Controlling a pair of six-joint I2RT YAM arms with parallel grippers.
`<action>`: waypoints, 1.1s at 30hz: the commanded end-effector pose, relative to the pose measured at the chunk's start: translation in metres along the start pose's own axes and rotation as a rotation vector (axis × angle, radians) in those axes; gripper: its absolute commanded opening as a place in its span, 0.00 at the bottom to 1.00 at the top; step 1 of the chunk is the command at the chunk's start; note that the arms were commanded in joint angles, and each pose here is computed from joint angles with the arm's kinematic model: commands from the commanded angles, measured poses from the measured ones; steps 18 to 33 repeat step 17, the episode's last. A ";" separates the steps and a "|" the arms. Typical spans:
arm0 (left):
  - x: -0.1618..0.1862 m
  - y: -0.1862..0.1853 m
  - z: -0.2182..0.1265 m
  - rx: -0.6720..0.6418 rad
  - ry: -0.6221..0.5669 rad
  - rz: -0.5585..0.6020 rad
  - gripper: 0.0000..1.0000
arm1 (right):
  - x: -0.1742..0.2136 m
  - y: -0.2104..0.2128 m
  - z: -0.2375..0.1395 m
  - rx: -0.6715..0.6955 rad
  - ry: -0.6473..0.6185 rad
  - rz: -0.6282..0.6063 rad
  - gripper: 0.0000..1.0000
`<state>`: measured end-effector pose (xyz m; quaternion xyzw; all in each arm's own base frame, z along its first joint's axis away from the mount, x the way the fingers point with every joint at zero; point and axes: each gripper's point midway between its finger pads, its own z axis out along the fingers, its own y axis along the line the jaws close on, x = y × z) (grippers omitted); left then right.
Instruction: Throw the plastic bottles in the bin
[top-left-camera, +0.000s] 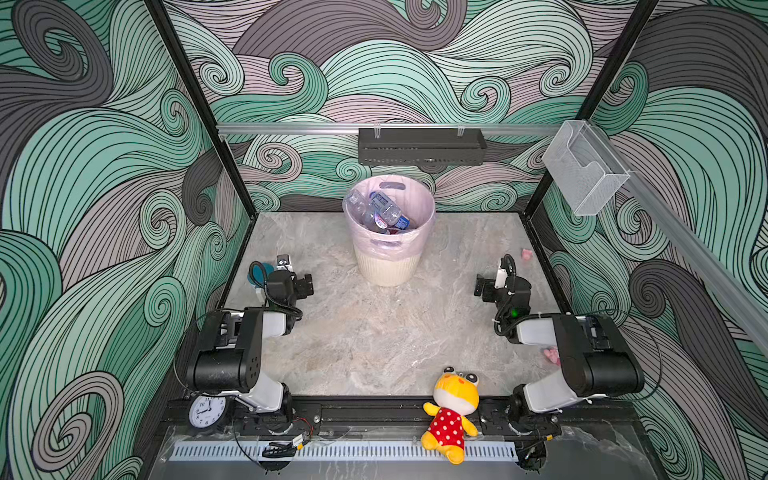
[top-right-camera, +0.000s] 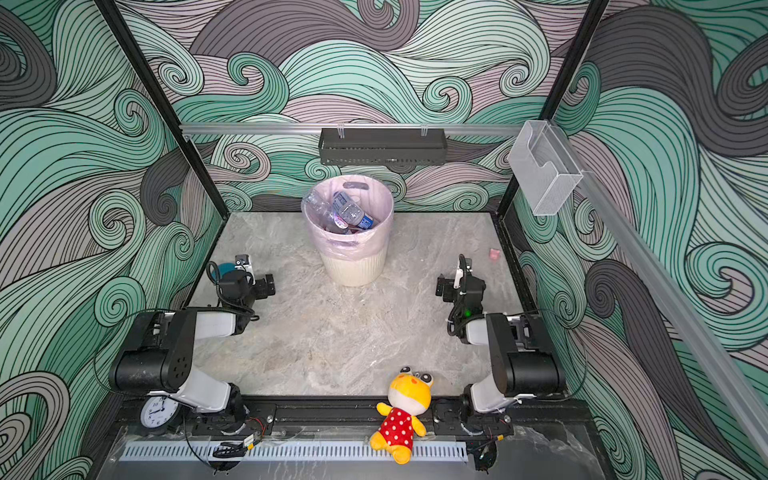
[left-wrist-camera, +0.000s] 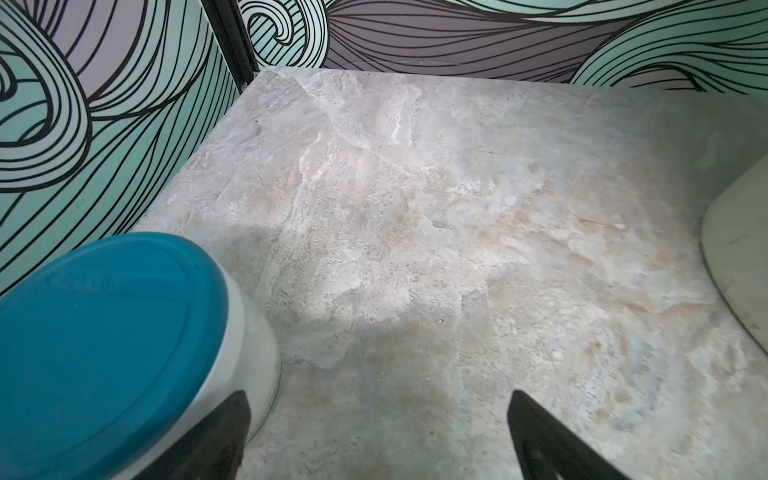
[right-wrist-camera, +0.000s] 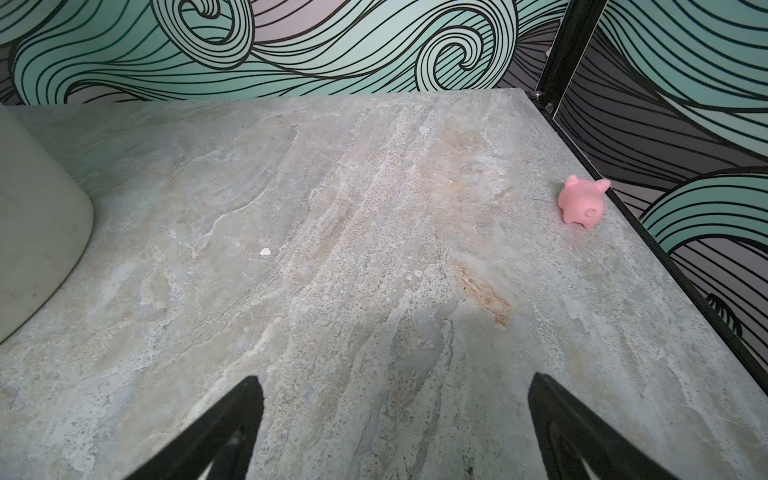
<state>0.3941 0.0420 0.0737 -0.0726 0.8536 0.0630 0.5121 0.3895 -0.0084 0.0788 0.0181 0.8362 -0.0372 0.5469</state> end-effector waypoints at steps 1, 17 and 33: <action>-0.012 -0.002 -0.001 0.017 -0.024 -0.021 0.99 | -0.016 0.000 0.001 -0.004 -0.050 -0.008 1.00; -0.012 -0.002 -0.001 0.017 -0.022 -0.019 0.99 | -0.016 0.001 0.001 0.000 -0.045 -0.013 1.00; -0.012 -0.002 -0.001 0.017 -0.022 -0.019 0.99 | -0.016 0.001 0.001 0.000 -0.045 -0.013 1.00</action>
